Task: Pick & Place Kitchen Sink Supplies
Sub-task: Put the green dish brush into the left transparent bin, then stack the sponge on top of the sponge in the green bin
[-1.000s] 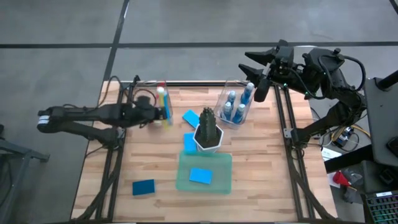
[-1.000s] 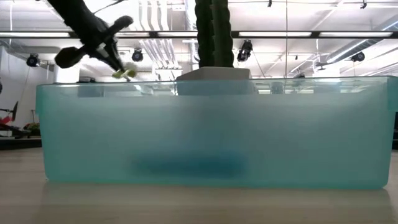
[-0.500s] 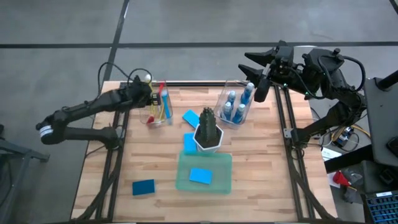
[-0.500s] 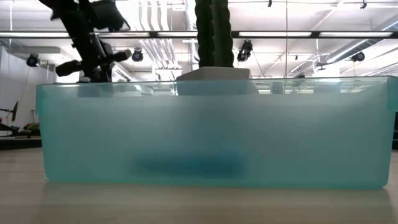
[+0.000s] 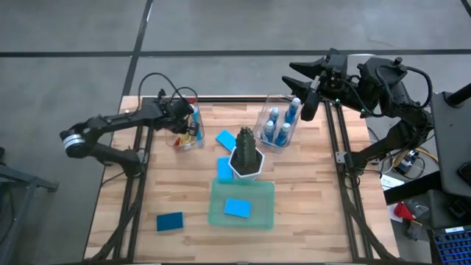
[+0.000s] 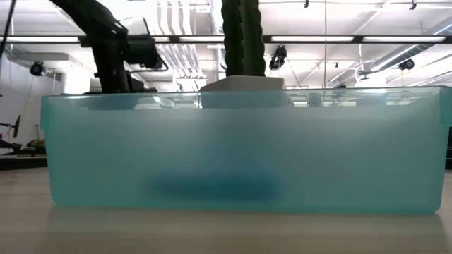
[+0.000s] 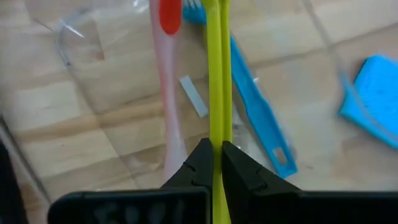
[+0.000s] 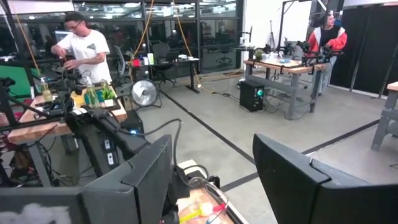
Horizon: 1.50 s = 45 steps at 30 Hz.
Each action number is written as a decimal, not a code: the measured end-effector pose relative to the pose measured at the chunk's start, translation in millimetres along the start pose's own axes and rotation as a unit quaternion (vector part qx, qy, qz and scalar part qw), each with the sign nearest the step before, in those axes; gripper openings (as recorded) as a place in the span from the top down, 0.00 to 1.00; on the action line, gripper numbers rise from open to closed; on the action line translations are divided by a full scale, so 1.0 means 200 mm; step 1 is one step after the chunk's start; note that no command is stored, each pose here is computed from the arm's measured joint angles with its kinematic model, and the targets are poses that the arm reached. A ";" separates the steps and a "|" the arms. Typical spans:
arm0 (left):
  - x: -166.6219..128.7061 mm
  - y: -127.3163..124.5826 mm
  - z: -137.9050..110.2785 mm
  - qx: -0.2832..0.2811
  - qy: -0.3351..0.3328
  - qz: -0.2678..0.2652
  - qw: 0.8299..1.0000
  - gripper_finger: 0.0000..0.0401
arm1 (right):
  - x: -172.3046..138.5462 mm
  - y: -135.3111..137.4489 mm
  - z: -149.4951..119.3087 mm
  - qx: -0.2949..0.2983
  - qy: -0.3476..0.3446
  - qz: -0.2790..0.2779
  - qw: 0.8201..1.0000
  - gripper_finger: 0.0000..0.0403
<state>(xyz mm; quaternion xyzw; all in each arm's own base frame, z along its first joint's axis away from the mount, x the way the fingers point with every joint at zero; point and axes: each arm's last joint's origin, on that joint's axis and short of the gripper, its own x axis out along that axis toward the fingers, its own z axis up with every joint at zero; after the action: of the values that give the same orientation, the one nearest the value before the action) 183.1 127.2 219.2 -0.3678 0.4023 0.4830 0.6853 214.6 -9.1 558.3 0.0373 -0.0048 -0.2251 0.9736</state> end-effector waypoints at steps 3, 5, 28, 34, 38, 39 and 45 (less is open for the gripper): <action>0.04 -0.01 0.00 -0.005 0.013 0.011 1.000 0.96 | 0.00 0.00 0.00 0.000 0.001 0.000 1.000 0.46; 0.05 -0.01 0.00 -0.017 0.017 0.014 1.000 0.95 | 0.00 0.00 -0.01 -0.001 0.002 0.000 1.000 0.46; -0.34 -0.04 -0.03 0.055 0.036 -0.249 0.966 0.61 | 0.01 0.00 -0.02 -0.022 0.008 -0.001 1.000 0.46; -0.48 -0.06 -0.14 0.132 0.068 -0.354 0.923 0.62 | 0.01 0.00 -0.02 -0.024 0.009 -0.001 1.000 0.46; -0.54 -0.11 -0.25 0.179 0.103 -0.398 0.894 0.62 | 0.01 0.00 -0.02 -0.024 0.009 -0.001 1.000 0.46; -0.56 -0.13 -0.27 0.189 0.111 -0.406 0.887 0.62 | 0.01 0.00 -0.02 -0.024 0.009 -0.001 1.000 0.46; -0.61 -0.21 -0.47 0.235 0.184 -0.415 0.860 0.62 | 0.01 0.00 -0.02 -0.024 0.009 -0.001 1.000 0.46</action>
<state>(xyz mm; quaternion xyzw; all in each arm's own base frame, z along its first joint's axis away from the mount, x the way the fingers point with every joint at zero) 180.0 -13.1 297.3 -0.4112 0.4325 -0.0311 0.8018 217.4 -9.2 554.8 0.0164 0.0090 -0.2256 0.9740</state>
